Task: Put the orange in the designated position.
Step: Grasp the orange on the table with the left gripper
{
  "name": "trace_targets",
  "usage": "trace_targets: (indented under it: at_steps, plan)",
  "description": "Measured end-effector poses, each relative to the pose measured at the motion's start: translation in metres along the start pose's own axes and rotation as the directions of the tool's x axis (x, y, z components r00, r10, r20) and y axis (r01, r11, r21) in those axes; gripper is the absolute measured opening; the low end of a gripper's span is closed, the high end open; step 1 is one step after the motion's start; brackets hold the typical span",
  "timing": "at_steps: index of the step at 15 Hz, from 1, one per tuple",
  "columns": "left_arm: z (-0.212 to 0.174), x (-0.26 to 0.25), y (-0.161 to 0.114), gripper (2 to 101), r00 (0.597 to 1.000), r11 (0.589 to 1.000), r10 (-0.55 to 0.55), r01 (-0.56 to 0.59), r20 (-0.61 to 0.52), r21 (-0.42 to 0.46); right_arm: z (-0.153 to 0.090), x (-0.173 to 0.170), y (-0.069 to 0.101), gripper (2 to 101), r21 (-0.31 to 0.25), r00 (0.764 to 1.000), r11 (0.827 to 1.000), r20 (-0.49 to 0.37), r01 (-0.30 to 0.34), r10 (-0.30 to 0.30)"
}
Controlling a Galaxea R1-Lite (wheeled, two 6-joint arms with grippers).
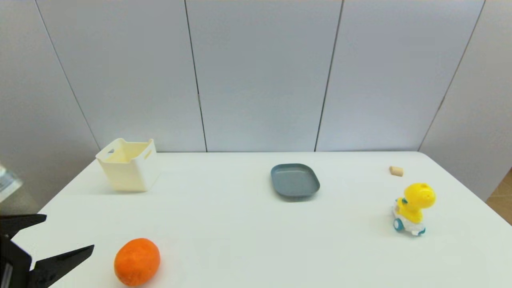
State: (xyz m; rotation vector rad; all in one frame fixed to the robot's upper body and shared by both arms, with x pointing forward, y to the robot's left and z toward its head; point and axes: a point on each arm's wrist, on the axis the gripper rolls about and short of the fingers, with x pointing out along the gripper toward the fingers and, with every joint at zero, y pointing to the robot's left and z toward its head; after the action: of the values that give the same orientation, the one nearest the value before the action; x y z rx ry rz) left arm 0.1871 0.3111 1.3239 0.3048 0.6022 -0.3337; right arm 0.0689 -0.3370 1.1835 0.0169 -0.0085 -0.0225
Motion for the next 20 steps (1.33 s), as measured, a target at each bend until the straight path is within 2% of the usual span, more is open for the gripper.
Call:
trace_targets:
  at_steps: [3,6,9,15,20]
  plan:
    - [0.018,0.030,0.003,97.9,0.990,0.992,-0.106,0.112,-0.097,0.061,0.000,0.000,0.000,98.0,0.000,1.000,1.000,0.000,0.001,-0.001]
    - [0.022,0.055,0.001,97.9,0.970,0.980,-0.158,0.177,-0.186,0.087,0.000,0.000,0.000,98.0,0.000,1.000,1.000,0.000,0.000,0.000]
    - [0.021,0.073,-0.003,97.9,0.948,0.972,-0.190,0.218,-0.256,0.085,0.000,0.000,0.000,97.9,0.000,1.000,1.000,0.000,0.001,-0.001]
    - [0.013,0.091,-0.010,97.9,0.878,0.949,-0.268,0.311,-0.396,0.048,0.000,0.000,0.000,98.0,0.000,1.000,1.000,0.000,0.000,0.000]
    - [0.009,0.101,-0.012,97.9,0.841,0.941,-0.297,0.339,-0.453,0.014,0.000,0.000,0.000,98.0,0.000,1.000,1.000,0.000,0.000,0.000]
